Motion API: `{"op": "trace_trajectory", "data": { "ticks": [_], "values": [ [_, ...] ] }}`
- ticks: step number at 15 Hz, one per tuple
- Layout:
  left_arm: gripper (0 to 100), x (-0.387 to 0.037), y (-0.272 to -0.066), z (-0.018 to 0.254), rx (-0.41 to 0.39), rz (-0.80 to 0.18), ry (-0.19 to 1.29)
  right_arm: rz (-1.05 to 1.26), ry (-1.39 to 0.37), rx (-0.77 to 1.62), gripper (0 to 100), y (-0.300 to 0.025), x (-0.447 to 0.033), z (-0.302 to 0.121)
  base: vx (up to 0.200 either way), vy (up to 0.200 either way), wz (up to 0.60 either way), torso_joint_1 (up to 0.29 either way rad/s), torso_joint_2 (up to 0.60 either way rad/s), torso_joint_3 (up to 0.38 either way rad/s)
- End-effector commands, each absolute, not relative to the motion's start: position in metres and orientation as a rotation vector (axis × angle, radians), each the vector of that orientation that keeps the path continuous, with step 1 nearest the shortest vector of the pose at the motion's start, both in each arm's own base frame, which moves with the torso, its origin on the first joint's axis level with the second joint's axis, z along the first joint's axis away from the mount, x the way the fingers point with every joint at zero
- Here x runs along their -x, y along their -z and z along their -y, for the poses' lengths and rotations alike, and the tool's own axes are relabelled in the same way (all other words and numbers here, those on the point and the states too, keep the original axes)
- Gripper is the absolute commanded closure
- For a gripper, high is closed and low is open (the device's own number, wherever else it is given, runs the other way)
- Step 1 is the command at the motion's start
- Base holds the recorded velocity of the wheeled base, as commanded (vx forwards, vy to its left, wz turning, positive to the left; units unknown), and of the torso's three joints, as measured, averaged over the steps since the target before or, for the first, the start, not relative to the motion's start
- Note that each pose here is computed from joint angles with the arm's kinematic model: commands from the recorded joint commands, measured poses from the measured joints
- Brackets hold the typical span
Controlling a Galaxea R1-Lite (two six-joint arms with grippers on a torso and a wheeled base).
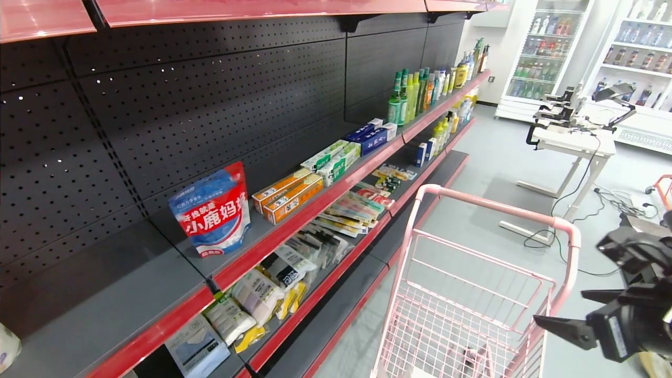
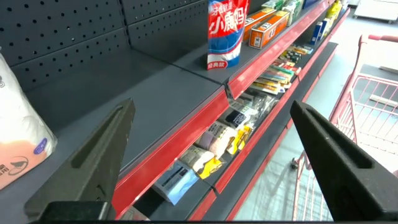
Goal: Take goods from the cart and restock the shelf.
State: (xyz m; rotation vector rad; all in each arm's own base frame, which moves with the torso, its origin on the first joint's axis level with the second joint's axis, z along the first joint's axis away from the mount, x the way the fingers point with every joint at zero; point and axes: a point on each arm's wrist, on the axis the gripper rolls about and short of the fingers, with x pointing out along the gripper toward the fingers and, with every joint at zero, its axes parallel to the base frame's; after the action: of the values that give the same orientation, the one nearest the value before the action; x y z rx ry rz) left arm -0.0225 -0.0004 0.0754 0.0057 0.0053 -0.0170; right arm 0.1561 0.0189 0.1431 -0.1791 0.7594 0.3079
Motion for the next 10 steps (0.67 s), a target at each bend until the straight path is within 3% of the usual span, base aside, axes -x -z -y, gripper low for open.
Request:
{"op": "trace_trajectory", "data": {
  "ticks": [1, 7, 10],
  "values": [
    [0, 0.022, -0.075, 0.0, -0.006, -0.006, 0.017, -0.98, -0.519, 0.269, 0, -0.1, -0.2, -0.047, 0.0, 0.0, 0.0, 0.0, 0.0, 0.0],
    [0, 0.022, -0.075, 0.0, -0.006, -0.006, 0.017, -1.136, -0.671, 0.36, 0, -0.063, -0.205, -0.081, 0.0, 0.0, 0.0, 0.0, 0.0, 0.0],
    [0, 0.022, -0.075, 0.0, -0.006, -0.006, 0.017, -1.151, -0.714, 0.392, 0, -0.058, -0.204, -0.092, 0.0, 0.0, 0.0, -0.084, 0.2, 0.103]
  ]
}}
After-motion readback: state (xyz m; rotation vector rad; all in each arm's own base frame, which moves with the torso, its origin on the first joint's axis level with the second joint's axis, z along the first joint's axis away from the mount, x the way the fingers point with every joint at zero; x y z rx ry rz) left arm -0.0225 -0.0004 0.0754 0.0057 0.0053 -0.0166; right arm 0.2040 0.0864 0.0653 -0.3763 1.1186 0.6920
